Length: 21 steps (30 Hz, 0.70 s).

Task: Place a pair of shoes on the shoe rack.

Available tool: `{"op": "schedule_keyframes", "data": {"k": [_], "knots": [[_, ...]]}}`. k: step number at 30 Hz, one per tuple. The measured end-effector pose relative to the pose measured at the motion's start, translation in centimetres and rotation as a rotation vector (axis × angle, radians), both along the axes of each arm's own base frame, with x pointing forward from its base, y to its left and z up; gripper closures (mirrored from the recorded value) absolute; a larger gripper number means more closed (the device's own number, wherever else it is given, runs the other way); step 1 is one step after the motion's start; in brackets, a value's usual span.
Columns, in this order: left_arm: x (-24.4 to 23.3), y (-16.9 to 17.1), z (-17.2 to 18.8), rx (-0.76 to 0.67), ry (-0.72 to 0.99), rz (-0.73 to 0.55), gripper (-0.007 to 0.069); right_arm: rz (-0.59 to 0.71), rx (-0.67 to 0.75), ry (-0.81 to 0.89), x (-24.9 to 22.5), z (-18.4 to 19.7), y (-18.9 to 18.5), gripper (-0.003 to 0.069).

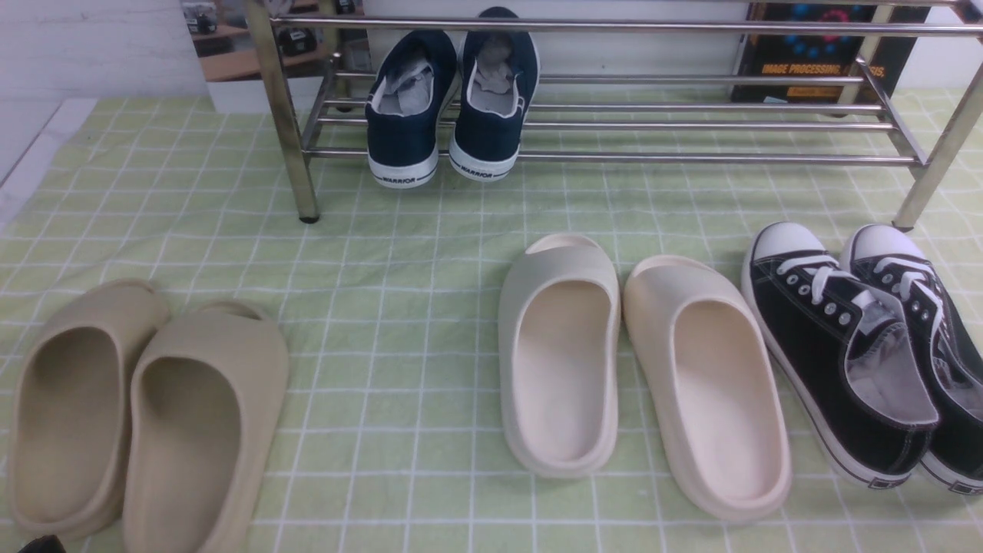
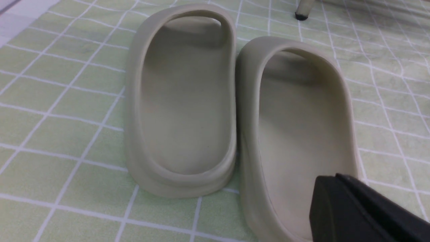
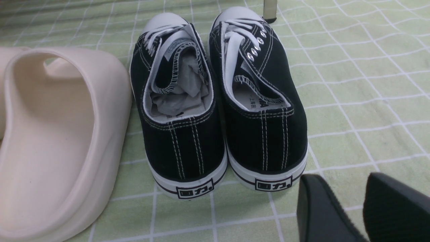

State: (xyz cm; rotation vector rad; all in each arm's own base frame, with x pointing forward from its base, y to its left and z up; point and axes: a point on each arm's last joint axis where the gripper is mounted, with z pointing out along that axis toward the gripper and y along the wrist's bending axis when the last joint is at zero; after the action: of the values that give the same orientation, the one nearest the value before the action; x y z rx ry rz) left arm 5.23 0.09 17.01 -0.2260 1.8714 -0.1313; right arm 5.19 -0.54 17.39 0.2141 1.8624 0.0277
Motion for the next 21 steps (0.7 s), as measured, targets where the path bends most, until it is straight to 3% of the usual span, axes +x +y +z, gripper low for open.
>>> {"op": "schedule_keyframes", "data": {"k": [21], "knots": [[0.01, -0.1, 0.03, -0.004, -0.004, -0.016, 0.0638, 0.0, 0.0, 0.0, 0.0, 0.0, 0.0, 0.0419]]}}
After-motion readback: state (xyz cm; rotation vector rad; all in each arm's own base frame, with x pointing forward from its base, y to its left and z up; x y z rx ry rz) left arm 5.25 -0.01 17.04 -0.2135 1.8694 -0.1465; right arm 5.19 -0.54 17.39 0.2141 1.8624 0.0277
